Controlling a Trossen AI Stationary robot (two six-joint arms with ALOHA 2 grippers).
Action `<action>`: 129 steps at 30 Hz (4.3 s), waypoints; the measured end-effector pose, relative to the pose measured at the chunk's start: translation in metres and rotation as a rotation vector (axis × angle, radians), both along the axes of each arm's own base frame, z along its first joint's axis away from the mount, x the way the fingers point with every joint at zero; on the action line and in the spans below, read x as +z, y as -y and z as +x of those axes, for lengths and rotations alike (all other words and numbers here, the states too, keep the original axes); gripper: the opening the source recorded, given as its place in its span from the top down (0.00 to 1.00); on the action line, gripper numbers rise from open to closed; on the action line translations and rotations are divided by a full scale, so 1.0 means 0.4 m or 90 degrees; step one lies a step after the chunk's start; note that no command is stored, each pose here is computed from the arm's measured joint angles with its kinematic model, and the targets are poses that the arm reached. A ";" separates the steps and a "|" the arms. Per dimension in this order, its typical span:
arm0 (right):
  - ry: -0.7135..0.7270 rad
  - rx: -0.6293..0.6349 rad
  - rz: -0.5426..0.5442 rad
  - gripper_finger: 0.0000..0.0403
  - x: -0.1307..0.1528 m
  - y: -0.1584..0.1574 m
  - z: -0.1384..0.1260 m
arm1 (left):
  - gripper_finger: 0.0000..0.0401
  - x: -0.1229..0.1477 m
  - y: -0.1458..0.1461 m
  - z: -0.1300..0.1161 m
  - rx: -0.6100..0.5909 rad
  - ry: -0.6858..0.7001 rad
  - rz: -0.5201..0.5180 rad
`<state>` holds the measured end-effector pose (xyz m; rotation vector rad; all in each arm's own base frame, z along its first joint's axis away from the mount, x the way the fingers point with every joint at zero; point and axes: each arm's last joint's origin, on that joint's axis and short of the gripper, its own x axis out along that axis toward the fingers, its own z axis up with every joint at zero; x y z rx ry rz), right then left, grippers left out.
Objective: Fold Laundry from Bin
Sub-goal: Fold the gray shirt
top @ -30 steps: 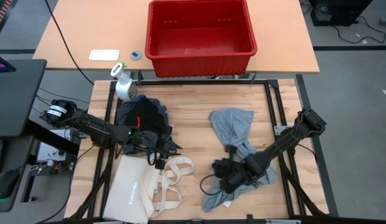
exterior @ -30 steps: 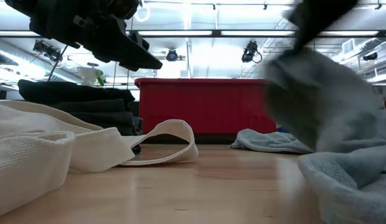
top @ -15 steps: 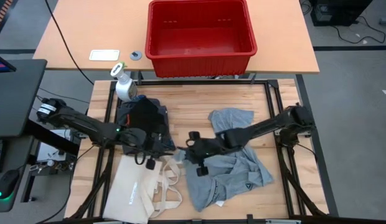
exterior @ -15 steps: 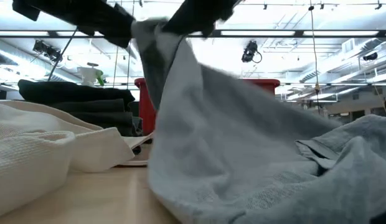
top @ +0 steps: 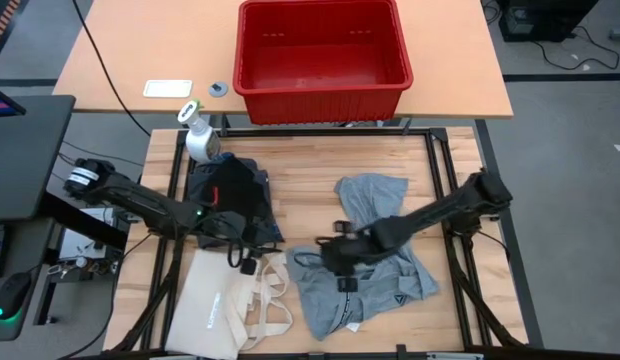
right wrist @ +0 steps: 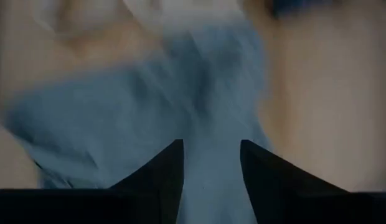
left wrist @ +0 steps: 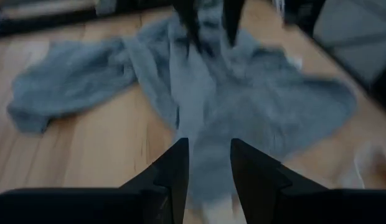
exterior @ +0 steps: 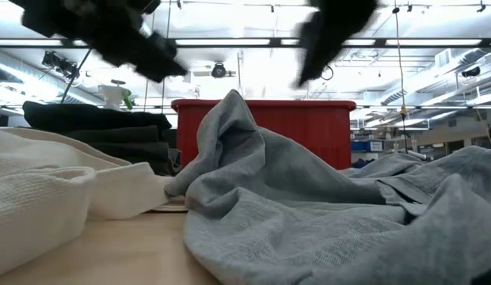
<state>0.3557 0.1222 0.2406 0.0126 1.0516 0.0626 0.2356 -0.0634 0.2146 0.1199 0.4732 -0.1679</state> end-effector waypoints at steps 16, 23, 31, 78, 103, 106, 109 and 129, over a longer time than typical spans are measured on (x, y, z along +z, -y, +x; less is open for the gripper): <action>-0.053 -0.243 -0.194 0.60 -0.008 -0.156 -0.265 | 0.70 -0.024 -0.061 0.272 0.031 -0.050 -0.006; 0.005 -0.307 -0.143 0.60 -0.072 -0.145 -0.379 | 0.70 -0.010 -0.084 0.357 -0.012 -0.049 0.000; 0.209 -0.354 0.005 0.60 -0.096 -0.114 -0.478 | 0.70 -0.008 -0.122 0.379 -0.005 -0.038 0.001; 0.494 -0.300 -0.345 0.60 -0.020 -0.060 -0.496 | 0.70 -0.045 -0.164 0.609 0.022 -0.116 -0.066; 0.543 -0.259 -0.341 0.60 -0.003 -0.085 -0.537 | 0.70 -0.175 -0.176 0.702 0.048 -0.092 -0.084; 0.542 -0.259 -0.339 0.60 -0.003 -0.085 -0.537 | 0.73 -0.200 -0.176 0.703 0.043 -0.102 -0.074; 0.540 -0.259 -0.336 0.60 -0.003 -0.086 -0.537 | 0.86 -0.194 -0.177 0.708 0.041 -0.081 -0.069; 0.544 -0.248 -0.285 0.60 -0.001 -0.108 -0.548 | 0.99 0.211 -0.249 0.452 0.306 -0.238 0.228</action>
